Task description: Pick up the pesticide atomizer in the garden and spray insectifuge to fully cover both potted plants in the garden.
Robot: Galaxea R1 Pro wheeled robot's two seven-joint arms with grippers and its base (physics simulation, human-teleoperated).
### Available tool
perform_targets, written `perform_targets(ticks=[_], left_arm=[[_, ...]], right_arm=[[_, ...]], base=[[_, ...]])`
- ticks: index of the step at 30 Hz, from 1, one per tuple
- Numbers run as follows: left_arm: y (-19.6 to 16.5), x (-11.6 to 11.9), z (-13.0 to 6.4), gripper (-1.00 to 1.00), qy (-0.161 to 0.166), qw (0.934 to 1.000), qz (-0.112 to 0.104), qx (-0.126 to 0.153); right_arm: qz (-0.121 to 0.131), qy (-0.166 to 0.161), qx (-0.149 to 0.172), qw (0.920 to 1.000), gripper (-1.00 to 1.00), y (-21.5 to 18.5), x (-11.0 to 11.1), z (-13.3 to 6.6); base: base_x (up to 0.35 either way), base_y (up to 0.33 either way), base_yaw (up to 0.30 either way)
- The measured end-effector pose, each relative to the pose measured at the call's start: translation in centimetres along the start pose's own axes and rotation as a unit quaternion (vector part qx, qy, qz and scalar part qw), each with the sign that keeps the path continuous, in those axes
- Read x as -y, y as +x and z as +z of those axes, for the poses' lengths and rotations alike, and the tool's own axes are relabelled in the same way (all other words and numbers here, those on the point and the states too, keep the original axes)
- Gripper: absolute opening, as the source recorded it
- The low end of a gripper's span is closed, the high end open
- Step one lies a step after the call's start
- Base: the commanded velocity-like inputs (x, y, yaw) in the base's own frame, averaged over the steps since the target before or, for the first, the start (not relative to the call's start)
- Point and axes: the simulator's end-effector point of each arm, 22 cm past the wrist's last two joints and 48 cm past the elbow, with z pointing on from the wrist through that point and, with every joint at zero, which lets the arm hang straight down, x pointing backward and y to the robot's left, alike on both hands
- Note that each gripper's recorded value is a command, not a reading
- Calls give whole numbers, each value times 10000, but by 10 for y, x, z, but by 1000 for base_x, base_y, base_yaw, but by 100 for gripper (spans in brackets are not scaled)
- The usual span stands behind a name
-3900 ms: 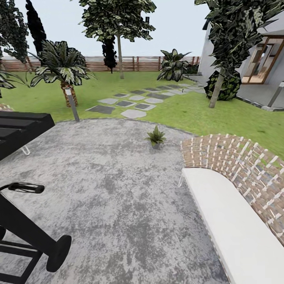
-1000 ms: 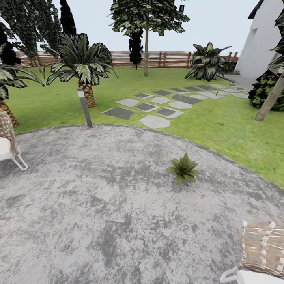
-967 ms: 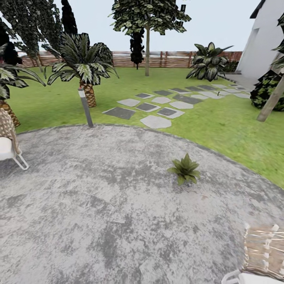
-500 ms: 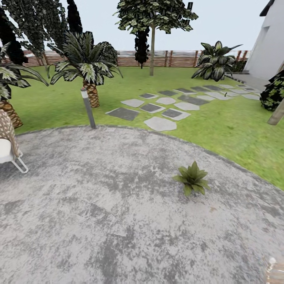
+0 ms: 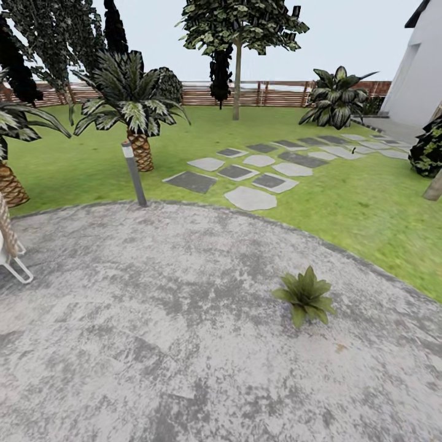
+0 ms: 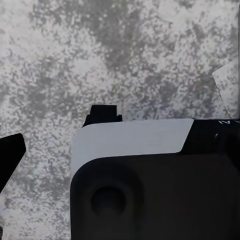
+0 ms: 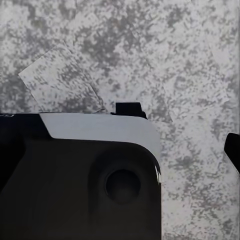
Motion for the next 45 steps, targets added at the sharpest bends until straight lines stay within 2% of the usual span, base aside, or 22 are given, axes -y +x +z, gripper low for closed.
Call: perform_targets(ticks=[35,45], left_arm=[[-10,0,-2,100,1,9999,2,129],[-11,1,-2,100,8,9999,11,131]], right_arm=[[-40,-23,115,9999,100,-9,-3,-1],[-50,-11,133,9999,100,-11,-1,-1]], base=[[346,0,0],[345,92,0]])
